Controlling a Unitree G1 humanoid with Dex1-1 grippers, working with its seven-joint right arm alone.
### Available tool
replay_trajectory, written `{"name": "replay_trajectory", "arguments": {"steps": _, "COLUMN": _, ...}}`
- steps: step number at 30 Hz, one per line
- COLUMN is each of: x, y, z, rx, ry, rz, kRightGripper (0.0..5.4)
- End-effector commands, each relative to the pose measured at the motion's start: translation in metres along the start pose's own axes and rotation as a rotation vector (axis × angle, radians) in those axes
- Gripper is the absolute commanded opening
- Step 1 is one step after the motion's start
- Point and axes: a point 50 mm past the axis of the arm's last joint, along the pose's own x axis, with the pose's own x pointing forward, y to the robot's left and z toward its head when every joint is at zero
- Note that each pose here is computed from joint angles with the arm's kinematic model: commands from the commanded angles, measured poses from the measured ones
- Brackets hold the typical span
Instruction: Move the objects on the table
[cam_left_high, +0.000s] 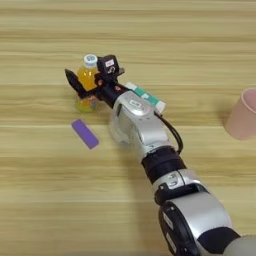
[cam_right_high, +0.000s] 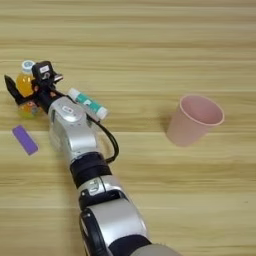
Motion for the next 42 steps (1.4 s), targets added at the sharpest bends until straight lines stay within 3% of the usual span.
{"name": "replay_trajectory", "arguments": {"steps": 1, "x": 0.008, "y": 0.000, "z": 0.036, "rx": -0.067, "ry": -0.112, "rz": 0.007, "kRightGripper": 5.36}}
{"name": "replay_trajectory", "arguments": {"steps": 17, "x": -0.005, "y": 0.003, "z": 0.045, "rx": -0.076, "ry": -0.125, "rz": 0.001, "kRightGripper": 5.36}}
{"name": "replay_trajectory", "arguments": {"steps": 32, "x": -0.049, "y": -0.003, "z": 0.045, "rx": -0.079, "ry": -0.117, "rz": -0.071, "kRightGripper": 5.36}}
{"name": "replay_trajectory", "arguments": {"steps": 42, "x": -0.077, "y": -0.010, "z": 0.045, "rx": -0.113, "ry": -0.102, "rz": -0.133, "kRightGripper": 5.36}}
